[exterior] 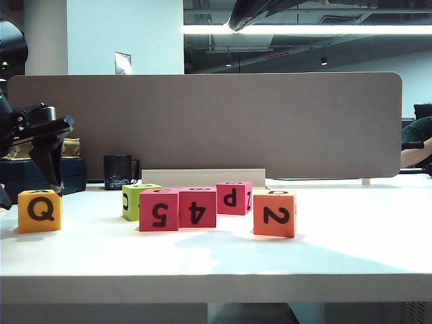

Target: Select the appropriate blocks from the scattered letter blocks on the table and arrange them in a row to spell out "ABCD".

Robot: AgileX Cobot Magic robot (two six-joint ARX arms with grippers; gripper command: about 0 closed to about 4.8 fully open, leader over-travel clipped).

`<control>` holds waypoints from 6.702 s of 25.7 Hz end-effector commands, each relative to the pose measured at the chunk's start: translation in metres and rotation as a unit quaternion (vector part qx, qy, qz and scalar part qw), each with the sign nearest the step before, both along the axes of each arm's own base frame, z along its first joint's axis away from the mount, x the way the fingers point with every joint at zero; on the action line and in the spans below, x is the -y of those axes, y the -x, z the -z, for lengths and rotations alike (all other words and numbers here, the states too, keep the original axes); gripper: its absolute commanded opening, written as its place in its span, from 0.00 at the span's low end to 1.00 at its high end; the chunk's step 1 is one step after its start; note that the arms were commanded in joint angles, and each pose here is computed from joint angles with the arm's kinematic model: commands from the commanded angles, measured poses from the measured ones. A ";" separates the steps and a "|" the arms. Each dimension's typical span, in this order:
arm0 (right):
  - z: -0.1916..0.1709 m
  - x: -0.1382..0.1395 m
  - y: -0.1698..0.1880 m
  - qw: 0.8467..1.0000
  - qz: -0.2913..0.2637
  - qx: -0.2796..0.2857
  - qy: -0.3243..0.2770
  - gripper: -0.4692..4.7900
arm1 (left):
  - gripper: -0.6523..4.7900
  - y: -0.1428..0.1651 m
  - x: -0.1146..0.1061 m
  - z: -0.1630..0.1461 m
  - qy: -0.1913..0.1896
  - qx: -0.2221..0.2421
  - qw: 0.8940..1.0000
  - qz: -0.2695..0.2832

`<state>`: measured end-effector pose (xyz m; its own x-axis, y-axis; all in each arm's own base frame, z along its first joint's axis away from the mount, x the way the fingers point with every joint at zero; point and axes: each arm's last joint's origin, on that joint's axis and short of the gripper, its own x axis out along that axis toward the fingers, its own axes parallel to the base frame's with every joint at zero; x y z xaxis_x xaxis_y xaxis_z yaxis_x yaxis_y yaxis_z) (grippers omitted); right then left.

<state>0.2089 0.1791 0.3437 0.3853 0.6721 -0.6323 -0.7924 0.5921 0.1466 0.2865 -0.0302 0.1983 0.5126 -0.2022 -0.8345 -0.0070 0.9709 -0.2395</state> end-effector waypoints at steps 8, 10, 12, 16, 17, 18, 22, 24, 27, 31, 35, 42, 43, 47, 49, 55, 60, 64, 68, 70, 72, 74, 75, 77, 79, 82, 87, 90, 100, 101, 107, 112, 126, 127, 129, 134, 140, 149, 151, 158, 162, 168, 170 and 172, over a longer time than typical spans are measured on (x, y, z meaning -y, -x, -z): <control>-0.003 -0.001 0.000 1.000 -0.002 0.008 -0.006 0.09 | 0.81 -0.007 0.000 0.000 -0.001 0.023 0.999 -0.027; -0.003 -0.001 0.000 1.000 -0.002 0.008 -0.006 0.09 | 0.81 -0.007 0.003 0.002 0.001 0.018 0.999 -0.029; -0.003 -0.001 0.000 1.000 -0.003 0.009 -0.006 0.09 | 0.81 -0.009 0.005 0.006 0.007 0.014 0.999 -0.036; -0.003 -0.001 0.000 1.000 -0.003 0.008 -0.005 0.09 | 0.81 -0.013 0.007 0.009 0.005 0.018 0.999 -0.038; -0.003 0.000 0.000 1.000 -0.003 0.008 -0.005 0.09 | 0.81 -0.014 0.007 0.009 0.002 0.026 0.999 -0.042; -0.003 0.000 0.000 1.000 -0.003 0.008 -0.005 0.09 | 0.81 -0.014 0.007 0.008 0.000 0.029 0.999 -0.045; -0.003 -0.001 0.000 1.000 -0.003 0.008 -0.005 0.09 | 0.80 -0.015 0.006 0.008 -0.007 0.030 0.998 -0.050; -0.003 -0.001 0.000 1.000 -0.003 0.009 -0.005 0.09 | 0.79 -0.015 0.006 0.008 -0.009 0.029 0.998 -0.050; -0.003 -0.001 0.000 1.000 -0.003 0.009 -0.005 0.09 | 0.66 -0.015 0.006 0.008 -0.009 0.029 0.998 -0.050; -0.003 -0.001 0.000 1.000 -0.003 0.009 -0.005 0.09 | 0.61 -0.015 0.006 0.008 -0.010 0.031 0.998 -0.048; -0.003 -0.001 0.000 1.000 -0.003 0.009 -0.005 0.09 | 0.61 -0.015 0.007 0.008 -0.005 0.030 0.999 -0.045; -0.003 -0.001 0.000 1.000 -0.003 0.009 -0.006 0.09 | 0.61 -0.012 0.022 0.008 0.039 0.025 0.999 0.021; -0.003 -0.001 0.000 1.000 -0.003 0.009 -0.006 0.09 | 0.61 -0.011 0.030 0.008 0.036 0.026 0.998 0.038; -0.003 -0.001 0.000 1.000 -0.003 0.009 -0.006 0.09 | 0.61 -0.008 0.044 0.008 0.029 0.030 0.997 0.071; -0.003 -0.001 0.000 1.000 -0.003 0.009 -0.006 0.09 | 0.61 -0.007 0.050 0.007 0.024 0.035 0.995 0.089; -0.003 -0.001 0.000 1.000 -0.003 0.009 -0.006 0.09 | 0.61 -0.006 0.063 0.005 0.008 0.057 0.993 0.099; -0.003 -0.001 0.000 1.000 -0.003 0.009 -0.006 0.09 | 0.61 -0.008 0.063 0.003 0.012 0.074 0.992 0.099; -0.003 -0.001 0.000 1.000 -0.003 0.010 -0.007 0.09 | 0.61 -0.010 0.064 0.008 0.016 0.066 0.992 0.103; -0.003 -0.001 0.000 1.000 -0.003 0.010 -0.007 0.09 | 0.61 -0.011 0.067 0.015 0.015 0.054 0.993 0.107; -0.003 -0.001 0.000 1.000 -0.003 0.011 -0.007 0.09 | 0.61 -0.012 0.068 0.015 0.028 0.057 0.991 0.116; -0.003 -0.001 0.000 1.000 -0.003 0.010 -0.007 0.09 | 0.61 -0.012 0.069 0.014 0.032 0.059 0.991 0.118; -0.003 -0.001 0.000 1.000 -0.003 0.011 -0.007 0.09 | 0.61 -0.013 0.069 0.013 0.035 0.060 0.991 0.116; -0.003 -0.001 0.000 1.000 -0.003 0.010 -0.007 0.09 | 0.61 -0.013 0.069 0.013 0.035 0.060 0.991 0.117; -0.003 -0.001 0.000 1.000 -0.003 0.010 -0.007 0.09 | 0.61 -0.014 0.069 0.012 0.036 0.062 0.990 0.118; -0.003 -0.001 0.000 1.000 -0.003 0.010 -0.007 0.09 | 0.61 -0.012 0.073 0.012 0.035 0.062 0.990 0.122; -0.003 -0.001 0.000 1.000 -0.003 0.010 -0.007 0.09 | 0.61 -0.013 0.073 0.013 0.036 0.062 0.990 0.124; -0.003 -0.001 0.000 1.000 -0.003 0.010 -0.006 0.09 | 0.61 -0.012 0.077 0.013 0.035 0.065 0.989 0.128; -0.003 -0.001 0.000 1.000 -0.004 0.008 -0.005 0.09 | 0.62 -0.012 0.077 0.013 0.035 0.066 0.989 0.129; -0.003 -0.001 0.000 1.000 -0.004 0.008 -0.005 0.09 | 0.76 -0.012 0.077 0.012 0.034 0.070 0.988 0.132; -0.003 -0.001 0.000 1.000 -0.004 0.008 -0.005 0.09 | 0.76 -0.012 0.077 0.012 0.034 0.070 0.988 0.132; -0.003 -0.001 0.000 1.000 -0.003 0.008 -0.005 0.09 | 0.78 -0.013 0.077 0.011 0.023 0.082 0.985 0.149; -0.003 -0.001 0.000 1.000 -0.003 0.008 -0.005 0.09 | 0.83 -0.014 0.077 0.009 0.022 0.084 0.985 0.150; -0.002 -0.001 0.000 1.000 -0.003 0.008 -0.005 0.09 | 0.86 -0.011 0.075 0.010 -0.018 0.055 0.987 0.148; -0.002 -0.001 0.000 1.000 -0.003 0.008 -0.005 0.09 | 0.90 -0.011 0.074 0.011 -0.023 0.055 0.987 0.146; -0.003 -0.001 0.000 1.000 -0.003 0.008 -0.005 0.09 | 1.00 -0.011 0.074 0.011 -0.031 0.056 0.987 0.146; -0.003 0.000 0.000 1.000 -0.003 0.008 -0.005 0.09 | 1.00 -0.012 0.074 0.010 -0.036 0.062 0.987 0.143; -0.002 -0.001 0.000 1.000 -0.003 0.008 -0.004 0.09 | 1.00 -0.014 0.073 0.006 -0.044 0.059 0.988 0.139; -0.002 0.000 0.000 1.000 0.007 0.012 0.003 0.09 | 1.00 -0.020 0.079 -0.035 -0.055 0.043 0.964 0.256; -0.002 0.000 0.000 1.000 0.007 0.012 0.003 0.09 | 1.00 -0.021 0.080 -0.043 -0.069 0.049 0.956 0.280; -0.002 0.000 0.000 1.000 0.007 0.013 0.002 0.09 | 1.00 -0.022 0.080 -0.048 -0.097 0.069 0.936 0.330; -0.002 0.000 0.000 1.000 0.007 0.013 0.002 0.09 | 1.00 -0.021 0.082 -0.047 -0.126 0.086 0.913 0.379; -0.002 0.000 0.000 1.000 0.006 0.013 0.002 0.09 | 1.00 -0.018 0.098 -0.049 -0.128 0.123 0.881 0.439; -0.002 0.000 0.000 1.000 0.006 0.013 0.002 0.09 | 1.00 -0.015 0.110 -0.052 -0.134 0.142 0.866 0.460; -0.002 0.000 0.000 1.000 0.006 0.012 0.003 0.09 | 0.98 -0.012 0.120 -0.053 -0.144 0.152 0.859 0.467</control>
<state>0.2095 0.1788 0.3430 0.4007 0.6558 -0.6398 -0.7841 0.6067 0.1308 0.2982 -0.1478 0.2481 0.4197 -0.4527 -0.7867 0.8303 0.5417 0.1312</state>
